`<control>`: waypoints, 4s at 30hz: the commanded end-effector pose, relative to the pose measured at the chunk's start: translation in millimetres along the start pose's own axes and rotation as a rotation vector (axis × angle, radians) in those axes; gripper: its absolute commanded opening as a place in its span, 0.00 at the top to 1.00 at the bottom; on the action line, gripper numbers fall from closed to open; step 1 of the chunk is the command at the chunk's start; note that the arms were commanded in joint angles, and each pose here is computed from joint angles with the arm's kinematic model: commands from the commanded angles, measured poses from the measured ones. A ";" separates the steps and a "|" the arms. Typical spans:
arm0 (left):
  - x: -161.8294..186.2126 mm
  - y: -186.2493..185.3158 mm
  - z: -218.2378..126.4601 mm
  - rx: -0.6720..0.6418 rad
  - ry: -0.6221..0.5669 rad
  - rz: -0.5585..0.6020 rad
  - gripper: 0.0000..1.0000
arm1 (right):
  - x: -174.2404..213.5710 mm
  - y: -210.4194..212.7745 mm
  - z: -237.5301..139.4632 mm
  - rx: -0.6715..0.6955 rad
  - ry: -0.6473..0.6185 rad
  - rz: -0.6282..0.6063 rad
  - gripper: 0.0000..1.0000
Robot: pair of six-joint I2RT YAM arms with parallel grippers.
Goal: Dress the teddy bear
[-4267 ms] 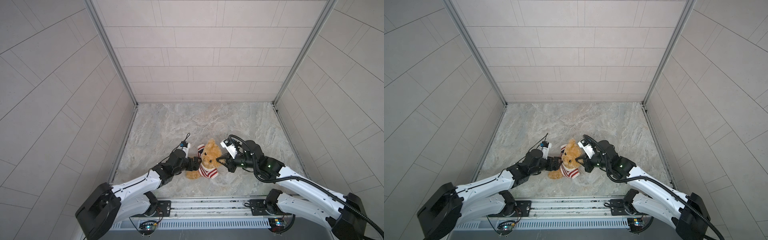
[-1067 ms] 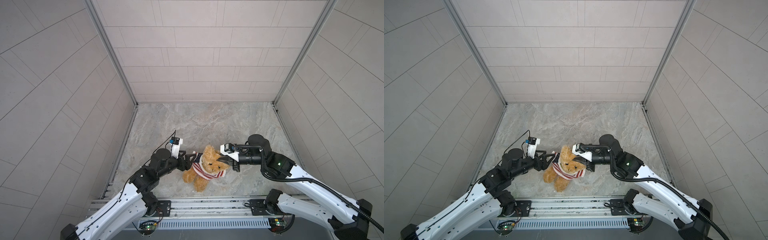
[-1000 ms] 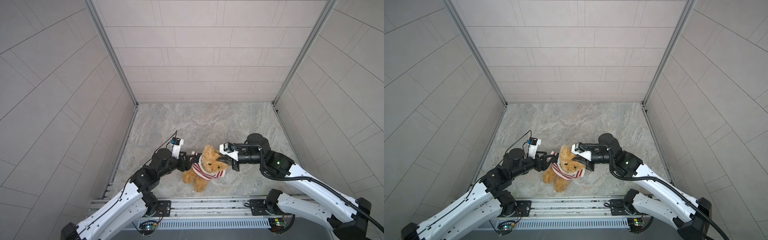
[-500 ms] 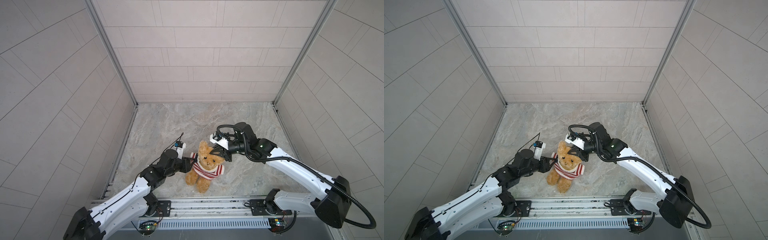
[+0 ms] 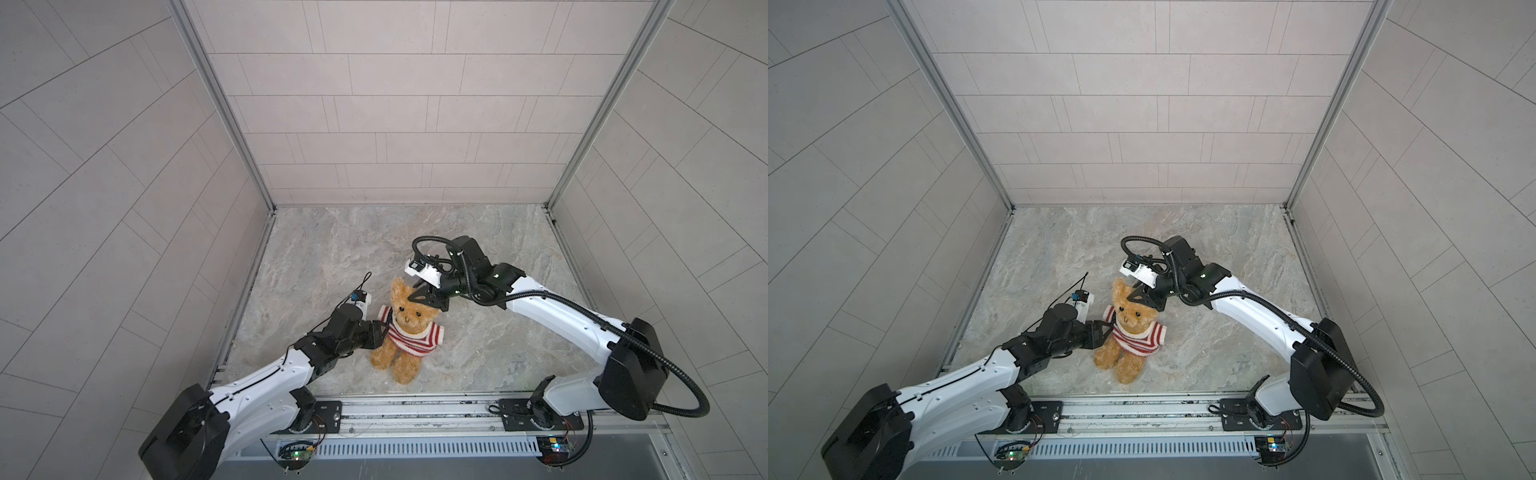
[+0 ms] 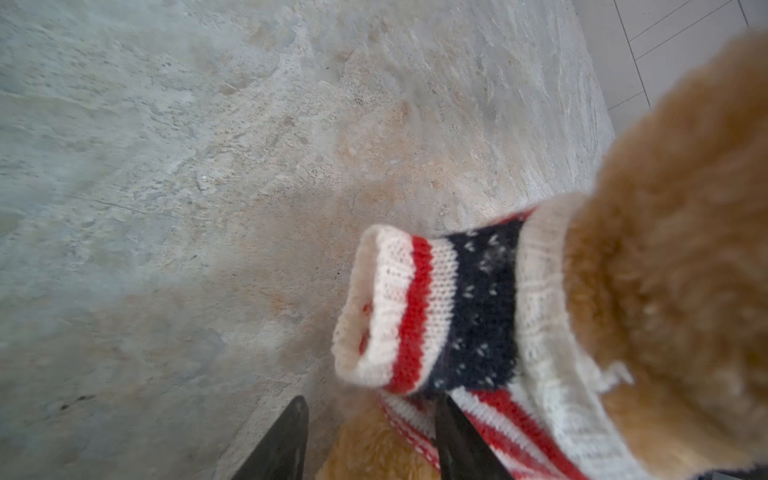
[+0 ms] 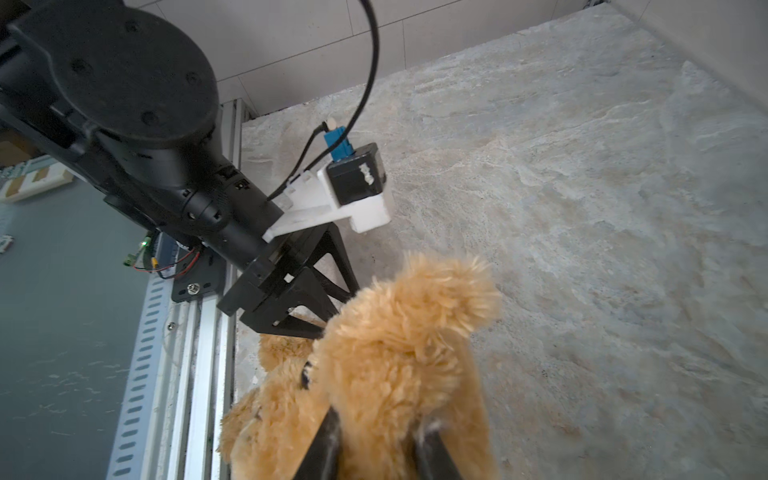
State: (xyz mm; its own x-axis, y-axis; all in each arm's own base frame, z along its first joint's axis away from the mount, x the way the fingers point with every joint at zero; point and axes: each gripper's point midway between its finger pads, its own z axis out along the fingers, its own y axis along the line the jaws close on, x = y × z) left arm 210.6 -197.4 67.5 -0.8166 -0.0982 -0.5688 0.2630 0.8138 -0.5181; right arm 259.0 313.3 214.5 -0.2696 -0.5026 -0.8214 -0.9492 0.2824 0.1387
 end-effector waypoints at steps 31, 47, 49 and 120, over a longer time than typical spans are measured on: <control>-7.0 8.4 -13.5 -0.044 -0.060 -0.003 0.48 | 113.2 79.3 -36.7 0.161 0.076 0.311 0.40; -16.2 -38.2 -16.9 0.063 -0.063 0.053 0.48 | 175.0 24.6 -15.2 0.372 0.092 0.452 0.44; -12.6 -46.2 -14.0 0.067 -0.050 0.074 0.48 | 171.0 17.2 -15.3 0.380 0.069 0.459 0.44; -96.3 -32.7 -2.1 -0.135 -0.056 0.209 0.44 | 80.4 -12.6 -3.8 0.484 -0.013 0.275 0.47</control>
State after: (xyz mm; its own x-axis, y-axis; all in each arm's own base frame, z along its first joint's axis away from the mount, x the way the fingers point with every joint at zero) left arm 273.1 -216.7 147.5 -0.7216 -0.0135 -0.6921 0.3337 0.8692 -0.3648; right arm 239.1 274.4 153.6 -0.4874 -0.3662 -0.7927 -0.6626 0.7464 0.0626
